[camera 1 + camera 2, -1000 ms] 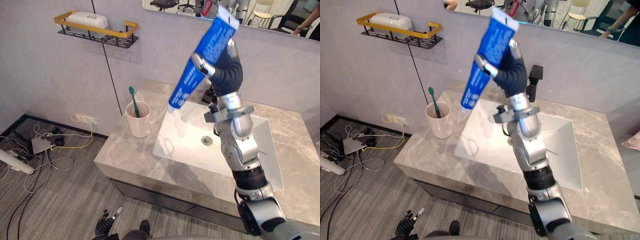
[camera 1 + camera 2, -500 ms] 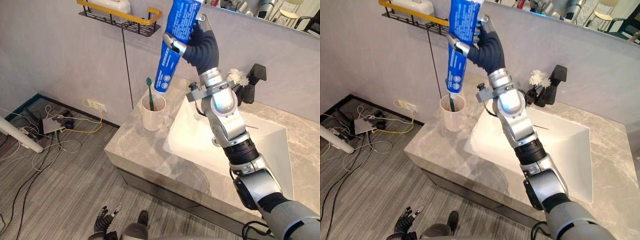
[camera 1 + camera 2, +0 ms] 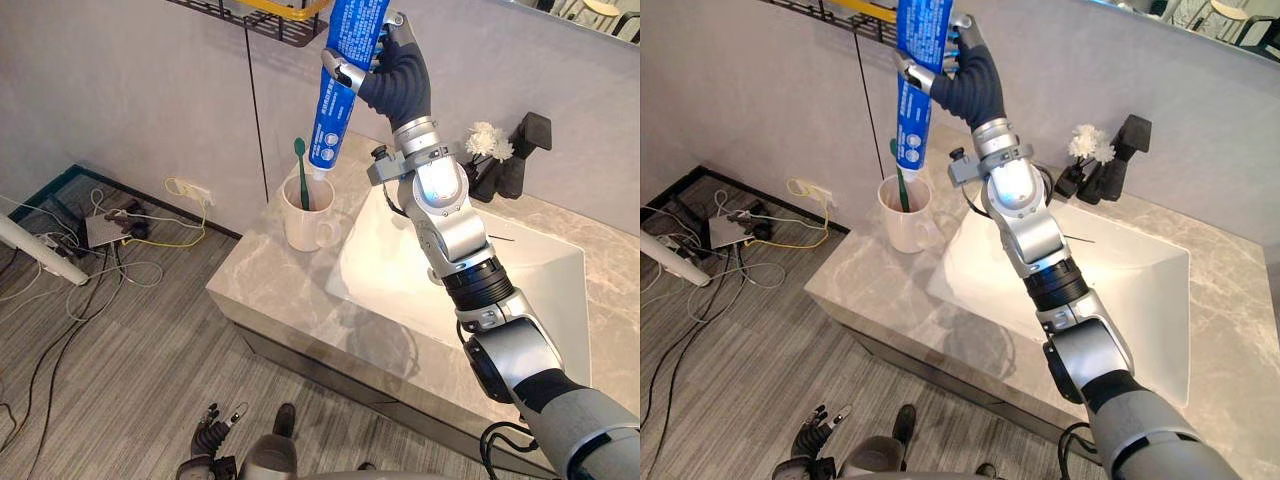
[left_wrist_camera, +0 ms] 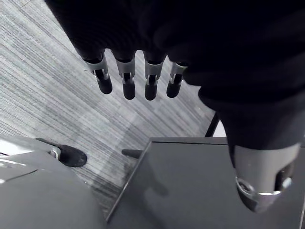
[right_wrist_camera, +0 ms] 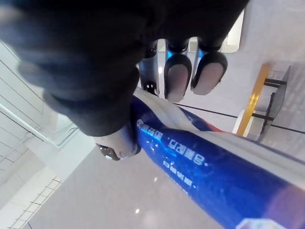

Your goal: Organize washtable

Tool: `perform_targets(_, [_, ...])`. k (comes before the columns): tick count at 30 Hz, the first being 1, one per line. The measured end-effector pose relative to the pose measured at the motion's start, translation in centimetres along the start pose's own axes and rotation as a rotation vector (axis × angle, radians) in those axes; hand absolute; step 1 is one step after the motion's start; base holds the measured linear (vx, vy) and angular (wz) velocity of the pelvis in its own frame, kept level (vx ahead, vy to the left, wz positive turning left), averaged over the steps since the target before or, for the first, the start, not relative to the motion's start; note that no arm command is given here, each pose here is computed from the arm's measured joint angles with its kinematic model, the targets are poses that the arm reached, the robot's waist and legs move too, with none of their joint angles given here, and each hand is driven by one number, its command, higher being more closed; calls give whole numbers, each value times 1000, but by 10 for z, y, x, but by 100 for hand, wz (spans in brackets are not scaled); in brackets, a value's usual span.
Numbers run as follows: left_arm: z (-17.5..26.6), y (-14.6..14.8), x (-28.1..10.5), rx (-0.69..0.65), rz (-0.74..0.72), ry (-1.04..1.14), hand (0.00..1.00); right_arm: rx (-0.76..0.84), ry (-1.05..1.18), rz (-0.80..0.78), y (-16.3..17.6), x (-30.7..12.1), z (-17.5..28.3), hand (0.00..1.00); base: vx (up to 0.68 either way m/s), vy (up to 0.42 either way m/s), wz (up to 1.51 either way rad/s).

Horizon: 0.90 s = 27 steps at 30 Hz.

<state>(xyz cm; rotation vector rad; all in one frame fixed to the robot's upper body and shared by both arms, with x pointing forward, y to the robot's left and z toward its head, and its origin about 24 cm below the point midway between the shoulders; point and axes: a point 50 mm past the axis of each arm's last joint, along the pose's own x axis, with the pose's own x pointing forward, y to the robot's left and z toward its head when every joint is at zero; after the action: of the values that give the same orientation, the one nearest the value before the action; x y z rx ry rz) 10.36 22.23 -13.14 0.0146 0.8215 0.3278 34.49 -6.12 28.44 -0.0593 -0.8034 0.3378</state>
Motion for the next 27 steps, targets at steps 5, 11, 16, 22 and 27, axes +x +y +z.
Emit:
perform_targets(5, [2,0,2,-11,0,0,0,2,10,21,6,-1,-2,100,-17,-6,-6])
perform_targets(11, [3,-1,3,-12,1,-4,0,15,13,48,15,-1,-3,100,-5,-6,-6])
perform_targets(16, [5,0,3,-27,4,-7,0,15,63,62,21,-3,-14,100,-16,-3,-2])
perform_targets(22, [6,-1,4,-30,3,-13,0,-13,93,125,33,-6,-20,100,-1,-5,0])
perform_targets(27, [8,-1,5,-30,2,-19,0,-15,111,124,33,-11,-25,100,-3,-3,2])
